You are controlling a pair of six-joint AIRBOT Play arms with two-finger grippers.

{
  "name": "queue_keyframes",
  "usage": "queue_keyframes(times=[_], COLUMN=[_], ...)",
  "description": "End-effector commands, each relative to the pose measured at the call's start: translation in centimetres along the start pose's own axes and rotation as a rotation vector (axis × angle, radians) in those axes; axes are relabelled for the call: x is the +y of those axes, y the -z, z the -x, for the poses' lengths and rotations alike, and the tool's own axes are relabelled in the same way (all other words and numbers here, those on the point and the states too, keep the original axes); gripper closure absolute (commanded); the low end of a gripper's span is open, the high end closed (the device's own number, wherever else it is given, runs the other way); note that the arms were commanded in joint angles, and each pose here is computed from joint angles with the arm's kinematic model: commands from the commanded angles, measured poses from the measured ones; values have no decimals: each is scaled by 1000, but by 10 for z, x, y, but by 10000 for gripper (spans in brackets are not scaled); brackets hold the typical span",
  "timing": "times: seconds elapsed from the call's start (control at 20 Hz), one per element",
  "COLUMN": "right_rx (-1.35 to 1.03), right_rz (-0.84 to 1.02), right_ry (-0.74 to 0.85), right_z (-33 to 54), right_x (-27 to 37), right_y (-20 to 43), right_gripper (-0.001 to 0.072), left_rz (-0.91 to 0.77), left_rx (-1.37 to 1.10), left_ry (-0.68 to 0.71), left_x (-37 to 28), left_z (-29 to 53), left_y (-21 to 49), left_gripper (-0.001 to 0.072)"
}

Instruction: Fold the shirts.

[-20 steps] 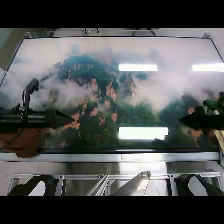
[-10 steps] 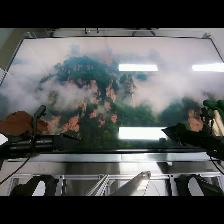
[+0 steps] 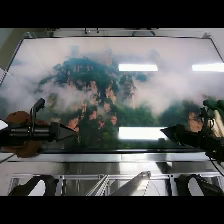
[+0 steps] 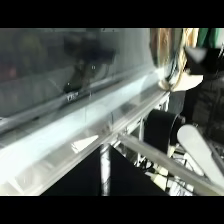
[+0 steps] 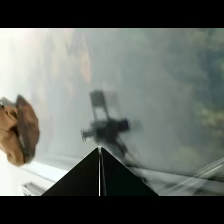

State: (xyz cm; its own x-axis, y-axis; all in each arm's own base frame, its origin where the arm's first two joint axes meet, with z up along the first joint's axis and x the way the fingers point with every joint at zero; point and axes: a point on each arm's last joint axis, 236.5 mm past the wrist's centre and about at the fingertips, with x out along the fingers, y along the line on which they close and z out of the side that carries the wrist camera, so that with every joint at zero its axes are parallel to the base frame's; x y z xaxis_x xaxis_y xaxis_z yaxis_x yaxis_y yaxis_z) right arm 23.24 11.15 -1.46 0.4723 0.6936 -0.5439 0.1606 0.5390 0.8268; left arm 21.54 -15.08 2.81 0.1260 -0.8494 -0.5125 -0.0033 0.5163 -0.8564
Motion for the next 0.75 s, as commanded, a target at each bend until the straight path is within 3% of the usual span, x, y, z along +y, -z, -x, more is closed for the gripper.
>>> queue_keyframes(times=[0.0, 0.7], right_rx=[33, 7], right_rz=[42, 124], right_ry=[-2, 11], right_z=[0, 0], right_x=[0, -3], right_y=[8, 2], right_gripper=[694, 694], left_rz=[1, 42], left_rx=[16, 70], left_ry=[5, 29], left_x=[-1, 11], left_z=[15, 9], left_y=[-31, -38], left_gripper=[707, 706])
